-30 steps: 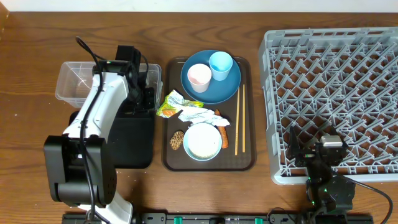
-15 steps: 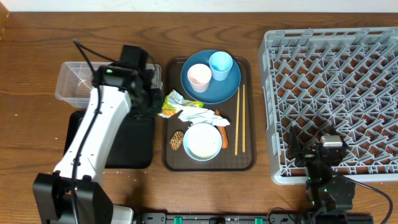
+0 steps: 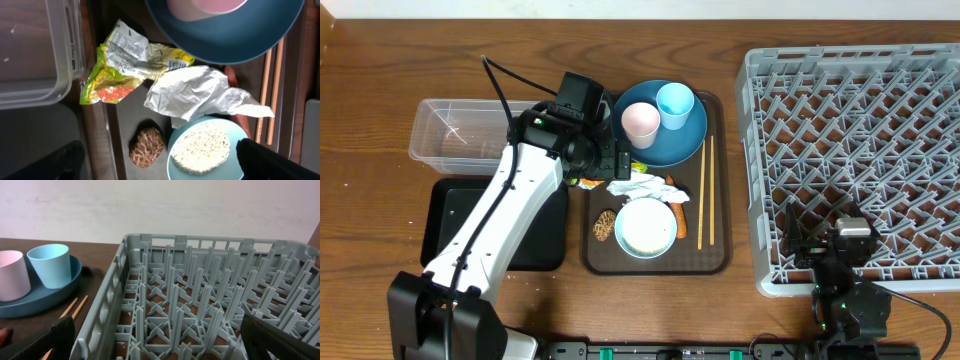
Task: Sort waste into correct bins and load items into the dishwasher rack
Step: 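Move the left gripper over the yellow-green snack wrapper on the tray, then lower the left gripper and pinch the snack wrapper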
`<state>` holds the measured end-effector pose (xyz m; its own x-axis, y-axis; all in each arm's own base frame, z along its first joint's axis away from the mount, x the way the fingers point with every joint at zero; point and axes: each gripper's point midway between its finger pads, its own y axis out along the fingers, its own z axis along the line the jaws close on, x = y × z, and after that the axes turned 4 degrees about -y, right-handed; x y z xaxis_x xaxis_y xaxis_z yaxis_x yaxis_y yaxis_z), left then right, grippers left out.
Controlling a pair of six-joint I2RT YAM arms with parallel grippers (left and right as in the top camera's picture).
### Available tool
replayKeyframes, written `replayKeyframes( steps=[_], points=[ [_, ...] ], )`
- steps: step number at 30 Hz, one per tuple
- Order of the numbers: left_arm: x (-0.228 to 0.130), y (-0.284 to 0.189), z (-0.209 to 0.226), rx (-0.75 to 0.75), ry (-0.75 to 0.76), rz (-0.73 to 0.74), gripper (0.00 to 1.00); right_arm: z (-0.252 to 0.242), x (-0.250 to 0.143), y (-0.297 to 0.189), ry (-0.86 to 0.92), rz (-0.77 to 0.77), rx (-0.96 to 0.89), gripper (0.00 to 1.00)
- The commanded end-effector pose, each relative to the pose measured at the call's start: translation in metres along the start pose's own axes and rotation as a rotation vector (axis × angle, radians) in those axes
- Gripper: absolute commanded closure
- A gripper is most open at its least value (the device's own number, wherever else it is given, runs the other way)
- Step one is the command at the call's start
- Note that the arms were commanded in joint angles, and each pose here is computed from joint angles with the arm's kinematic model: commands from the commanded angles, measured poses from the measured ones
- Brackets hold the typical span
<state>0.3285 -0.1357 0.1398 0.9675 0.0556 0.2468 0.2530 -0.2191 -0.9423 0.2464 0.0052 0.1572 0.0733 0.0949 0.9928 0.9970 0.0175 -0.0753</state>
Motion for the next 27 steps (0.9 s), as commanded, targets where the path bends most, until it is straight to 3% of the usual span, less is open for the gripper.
replayKeyframes(
  steps=[1, 2, 3, 4, 10, 17, 27],
  points=[
    [0.002, 0.003, 0.0, 0.002, 0.0, -0.008, 0.32, -0.001, -0.001, 0.0, -0.007, 0.003, -0.002, 0.01],
    [0.004, 0.003, -0.001, 0.001, -0.018, -0.016, 0.46, -0.001, -0.001, 0.0, -0.007, 0.003, -0.002, 0.01],
    [0.006, 0.003, -0.001, 0.0, -0.045, -0.022, 0.54, -0.001, -0.001, 0.0, -0.007, 0.003, -0.002, 0.01],
    [0.008, 0.003, -0.002, -0.003, -0.073, -0.028, 0.56, -0.001, -0.001, 0.0, -0.007, 0.003, -0.002, 0.01],
    [0.013, 0.011, -0.003, -0.007, -0.184, -0.035, 0.53, -0.001, -0.001, 0.0, -0.007, 0.003, -0.002, 0.01],
    [0.002, 0.035, -0.008, 0.019, -0.155, 0.036, 0.43, -0.001, -0.001, 0.0, -0.007, 0.003, -0.002, 0.01],
    [0.003, 0.077, -0.001, 0.084, -0.225, 0.071, 0.41, -0.001, -0.001, 0.0, -0.007, 0.003, -0.002, 0.01]
  ],
)
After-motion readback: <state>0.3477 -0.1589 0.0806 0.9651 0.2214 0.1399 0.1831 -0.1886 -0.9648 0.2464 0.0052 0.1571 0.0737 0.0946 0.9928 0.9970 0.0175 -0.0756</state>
